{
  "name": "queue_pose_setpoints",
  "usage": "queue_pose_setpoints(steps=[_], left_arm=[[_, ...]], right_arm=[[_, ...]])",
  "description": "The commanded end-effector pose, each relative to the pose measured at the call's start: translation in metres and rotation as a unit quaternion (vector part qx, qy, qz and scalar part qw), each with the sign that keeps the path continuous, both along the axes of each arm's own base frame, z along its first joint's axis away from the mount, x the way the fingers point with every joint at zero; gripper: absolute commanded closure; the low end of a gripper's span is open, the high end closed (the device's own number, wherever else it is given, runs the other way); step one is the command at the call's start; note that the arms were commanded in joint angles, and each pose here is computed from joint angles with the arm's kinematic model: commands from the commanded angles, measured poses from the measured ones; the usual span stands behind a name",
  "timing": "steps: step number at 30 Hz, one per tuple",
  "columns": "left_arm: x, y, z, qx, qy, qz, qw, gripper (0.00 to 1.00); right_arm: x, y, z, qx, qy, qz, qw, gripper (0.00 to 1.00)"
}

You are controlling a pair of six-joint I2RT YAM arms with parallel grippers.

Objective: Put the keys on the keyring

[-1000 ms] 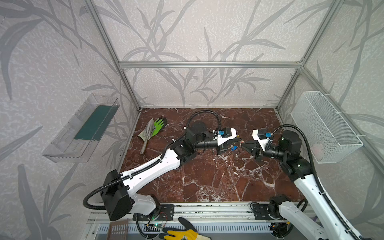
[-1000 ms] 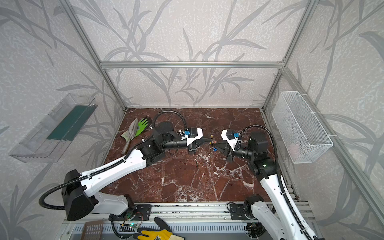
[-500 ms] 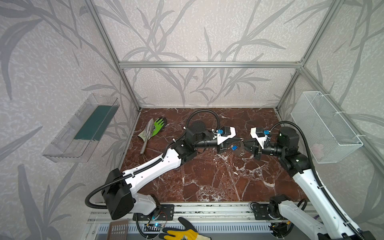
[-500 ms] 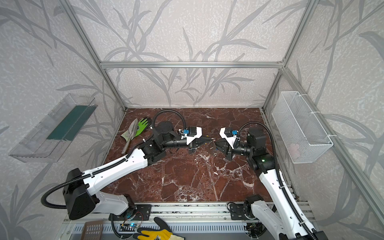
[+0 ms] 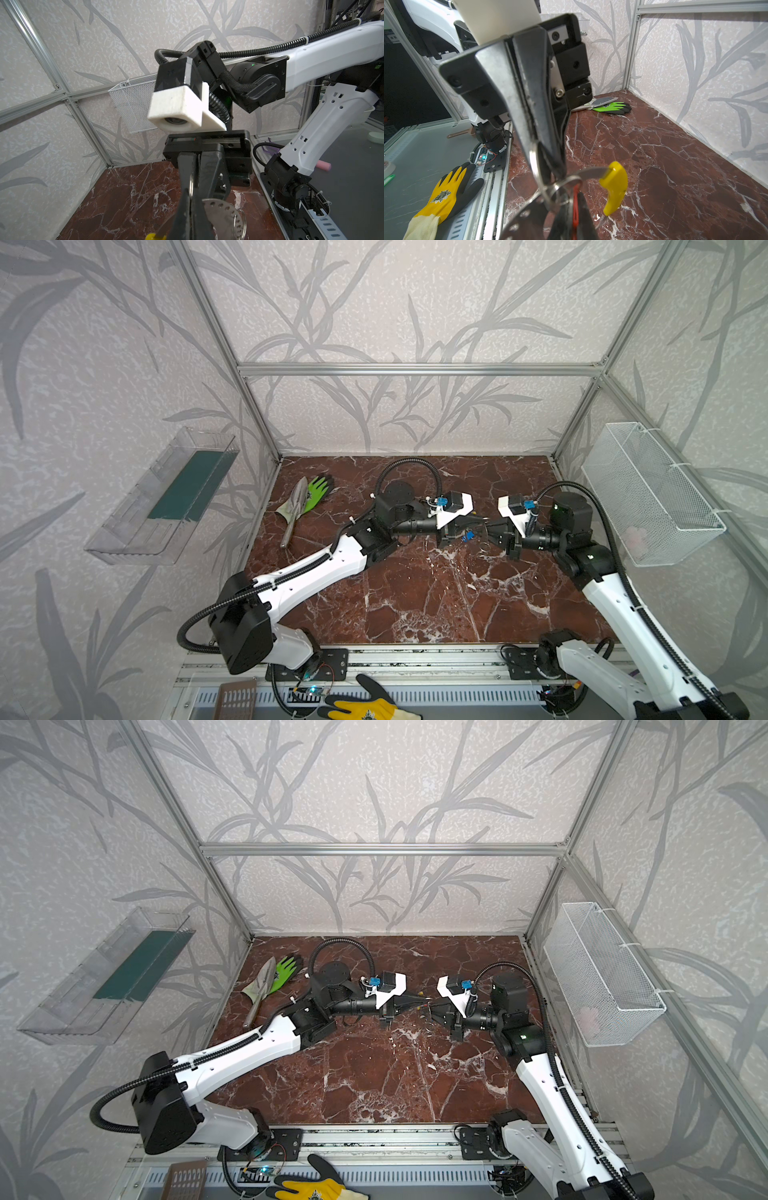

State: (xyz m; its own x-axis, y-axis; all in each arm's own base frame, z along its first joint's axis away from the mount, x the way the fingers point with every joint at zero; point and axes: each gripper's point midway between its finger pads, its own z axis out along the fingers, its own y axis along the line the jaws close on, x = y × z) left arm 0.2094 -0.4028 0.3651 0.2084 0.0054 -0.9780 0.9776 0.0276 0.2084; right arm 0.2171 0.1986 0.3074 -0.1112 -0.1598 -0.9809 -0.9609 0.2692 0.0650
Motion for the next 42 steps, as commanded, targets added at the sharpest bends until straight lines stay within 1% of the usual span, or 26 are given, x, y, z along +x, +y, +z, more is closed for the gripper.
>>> queue_pose_setpoints(steps=[1,5,7,19,25,30,36,37,40,41,42], left_arm=[[-0.004,0.001,0.002,0.010,-0.024,-0.010,1.000,1.00],[0.000,0.006,-0.013,0.061,-0.049,0.007,0.997,1.00],[0.000,0.009,-0.017,0.075,-0.055,0.013,0.996,1.00],[0.011,0.013,-0.029,0.109,-0.073,0.039,0.991,1.00],[0.018,0.017,-0.035,0.114,-0.064,0.048,0.990,1.00],[0.020,0.022,-0.042,0.120,-0.048,0.042,0.991,1.00],[0.024,0.024,-0.063,0.132,-0.007,0.037,0.991,1.00],[0.026,0.025,-0.065,0.128,0.002,0.038,0.991,0.98],[0.038,0.031,-0.073,0.107,0.040,0.055,0.992,0.74],[0.044,0.035,-0.073,0.094,0.052,0.065,0.992,0.69],[0.048,0.038,-0.074,0.085,0.063,0.072,0.992,0.68]], right_arm=[[-0.002,-0.002,0.012,-0.008,-0.023,-0.007,1.000,1.00],[-0.002,-0.008,0.013,-0.032,-0.036,-0.027,0.998,1.00],[-0.002,-0.011,0.012,-0.046,-0.041,-0.040,0.997,1.00],[-0.004,-0.016,0.008,-0.072,-0.038,-0.051,0.995,1.00],[-0.002,-0.020,0.002,-0.097,-0.034,-0.060,0.993,1.00],[0.006,-0.028,-0.008,-0.132,-0.037,-0.086,0.987,1.00],[0.011,-0.028,-0.016,-0.160,-0.041,-0.090,0.982,1.00],[0.012,-0.026,-0.019,-0.167,-0.038,-0.085,0.982,1.00],[0.013,-0.020,-0.032,-0.194,-0.029,-0.073,0.978,1.00],[0.014,-0.016,-0.036,-0.200,-0.024,-0.067,0.977,1.00],[0.014,-0.014,-0.040,-0.204,-0.019,-0.062,0.977,1.00]])
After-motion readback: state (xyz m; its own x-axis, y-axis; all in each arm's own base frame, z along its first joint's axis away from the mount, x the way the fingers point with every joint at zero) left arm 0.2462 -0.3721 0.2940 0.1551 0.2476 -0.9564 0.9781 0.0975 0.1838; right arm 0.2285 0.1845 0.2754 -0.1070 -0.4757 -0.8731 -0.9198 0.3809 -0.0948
